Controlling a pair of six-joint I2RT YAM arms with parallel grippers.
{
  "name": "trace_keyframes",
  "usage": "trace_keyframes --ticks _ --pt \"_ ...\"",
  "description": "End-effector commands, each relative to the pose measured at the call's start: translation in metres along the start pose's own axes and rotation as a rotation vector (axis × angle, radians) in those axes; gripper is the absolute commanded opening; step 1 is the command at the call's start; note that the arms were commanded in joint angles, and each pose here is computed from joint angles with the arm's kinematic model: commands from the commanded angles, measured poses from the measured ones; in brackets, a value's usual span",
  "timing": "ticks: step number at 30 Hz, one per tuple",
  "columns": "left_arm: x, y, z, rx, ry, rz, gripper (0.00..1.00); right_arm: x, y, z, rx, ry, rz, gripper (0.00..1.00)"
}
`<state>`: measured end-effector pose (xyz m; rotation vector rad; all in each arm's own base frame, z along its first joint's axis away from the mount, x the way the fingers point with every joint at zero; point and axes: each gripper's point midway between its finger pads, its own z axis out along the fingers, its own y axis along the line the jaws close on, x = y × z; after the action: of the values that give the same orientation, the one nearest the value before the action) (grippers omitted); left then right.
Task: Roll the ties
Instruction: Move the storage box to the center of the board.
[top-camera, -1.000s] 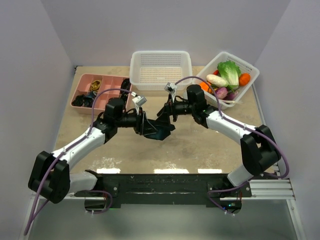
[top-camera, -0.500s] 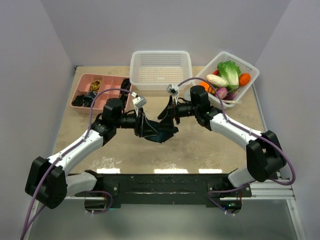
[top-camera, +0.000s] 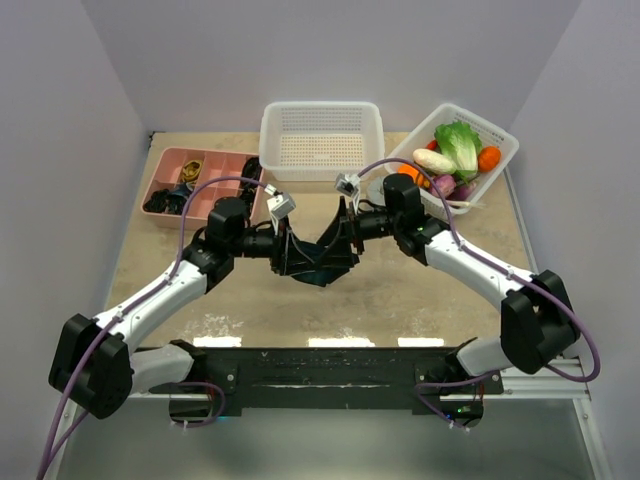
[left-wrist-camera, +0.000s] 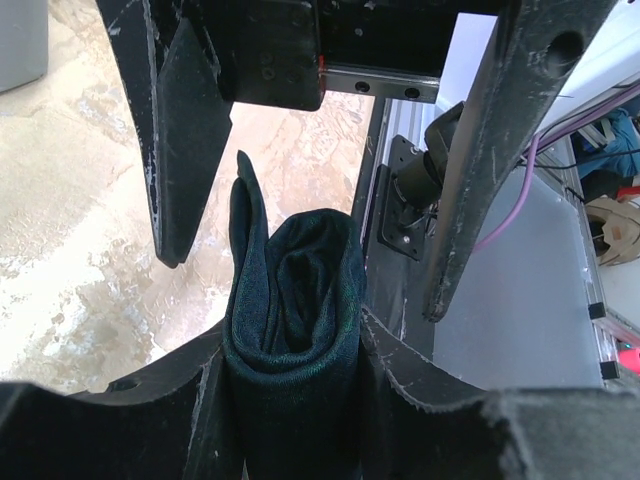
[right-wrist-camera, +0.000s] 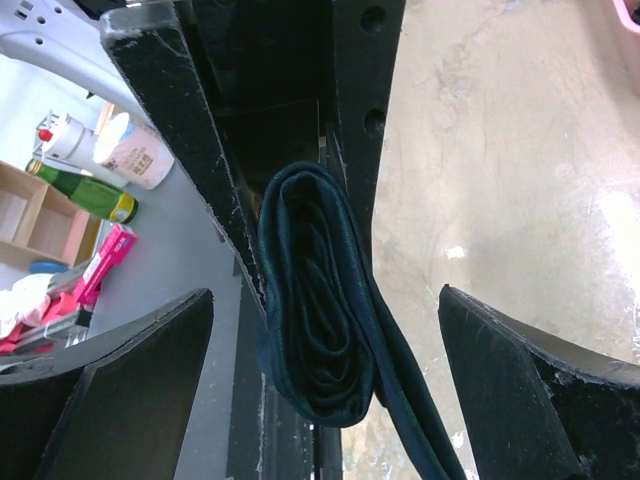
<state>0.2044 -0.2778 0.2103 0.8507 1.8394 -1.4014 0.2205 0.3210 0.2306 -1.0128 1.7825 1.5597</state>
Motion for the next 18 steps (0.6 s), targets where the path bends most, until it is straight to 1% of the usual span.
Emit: trace_keyframes --ticks 1,10,14,18 --pt "-0.024 -0.018 -0.004 0.038 -0.051 0.106 0.43 0.007 -0.005 -0.001 0.003 0.012 0.014 0.99" --pt "-0.026 -0.015 -0.003 0.022 -0.057 0.107 0.43 0.020 -0.010 0.001 0.006 0.045 0.065 0.97" --pt "-0.031 -0.011 -0.003 -0.006 -0.072 0.112 0.43 0.028 -0.014 0.002 0.008 0.057 0.097 0.90" --pt "-0.036 -0.006 -0.002 -0.037 -0.086 0.112 0.42 0.031 -0.013 0.004 0.001 0.067 0.107 0.87"
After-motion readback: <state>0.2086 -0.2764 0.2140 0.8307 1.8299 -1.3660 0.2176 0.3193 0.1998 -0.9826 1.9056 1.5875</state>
